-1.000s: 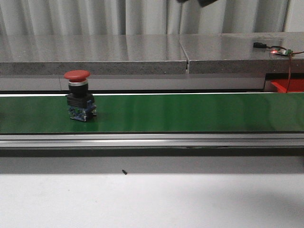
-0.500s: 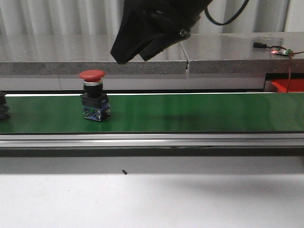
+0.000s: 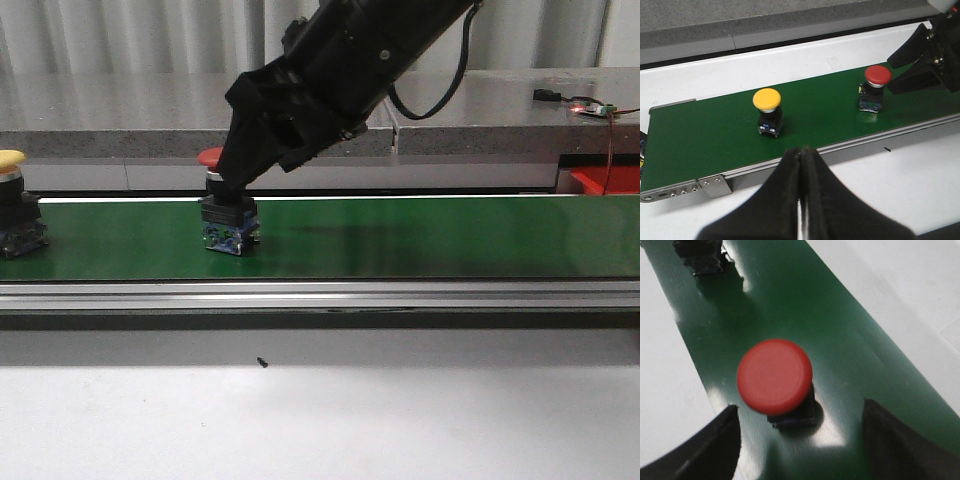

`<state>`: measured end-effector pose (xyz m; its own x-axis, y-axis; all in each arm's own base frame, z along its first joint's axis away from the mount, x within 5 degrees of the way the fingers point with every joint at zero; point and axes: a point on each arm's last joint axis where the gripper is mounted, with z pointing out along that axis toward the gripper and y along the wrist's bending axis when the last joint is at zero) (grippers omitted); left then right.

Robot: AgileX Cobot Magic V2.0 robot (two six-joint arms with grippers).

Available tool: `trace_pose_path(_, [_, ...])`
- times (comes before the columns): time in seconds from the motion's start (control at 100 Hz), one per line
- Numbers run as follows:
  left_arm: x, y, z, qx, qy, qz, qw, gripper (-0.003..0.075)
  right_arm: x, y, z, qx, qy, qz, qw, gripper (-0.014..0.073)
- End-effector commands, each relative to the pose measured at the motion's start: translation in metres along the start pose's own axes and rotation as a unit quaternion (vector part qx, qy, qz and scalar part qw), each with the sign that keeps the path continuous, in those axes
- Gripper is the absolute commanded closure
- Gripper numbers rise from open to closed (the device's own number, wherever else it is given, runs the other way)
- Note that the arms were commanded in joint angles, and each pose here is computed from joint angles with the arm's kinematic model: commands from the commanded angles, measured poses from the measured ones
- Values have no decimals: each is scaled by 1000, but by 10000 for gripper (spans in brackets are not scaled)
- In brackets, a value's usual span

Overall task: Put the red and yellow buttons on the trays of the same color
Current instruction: 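Lower the right gripper onto the red button and grasp it, then carry the red button into the red tray and open the right gripper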

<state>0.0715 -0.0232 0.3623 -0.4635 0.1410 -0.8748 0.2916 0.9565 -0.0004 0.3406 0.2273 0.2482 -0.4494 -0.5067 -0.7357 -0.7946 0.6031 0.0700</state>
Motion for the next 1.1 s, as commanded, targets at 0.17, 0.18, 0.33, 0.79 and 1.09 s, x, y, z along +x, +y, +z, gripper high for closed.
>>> trace_pose_path(0.17, [-13,0,-4,-1,-45,-3,999,739,-28,4,-6,19,-71,12,997,113])
trace_pose_path(0.18, [-13,0,-4,-1,-45,-3,999,739,-29,4,-6,18,-72,15,997,125])
trace_pose_path(0.33, [-13,0,-4,-1,-45,-3,999,739,-28,3,-5,16,-73,23,997,389])
trace_pose_path(0.79, [-13,0,-4,-1,-45,-3,999,739,-33,-22,-73,54,-115,38,991,558])
trace_pose_path(1.09, [-13,0,-4,-1,-45,-3,999,739,4,-86,-160,167,-141,108,970,558])
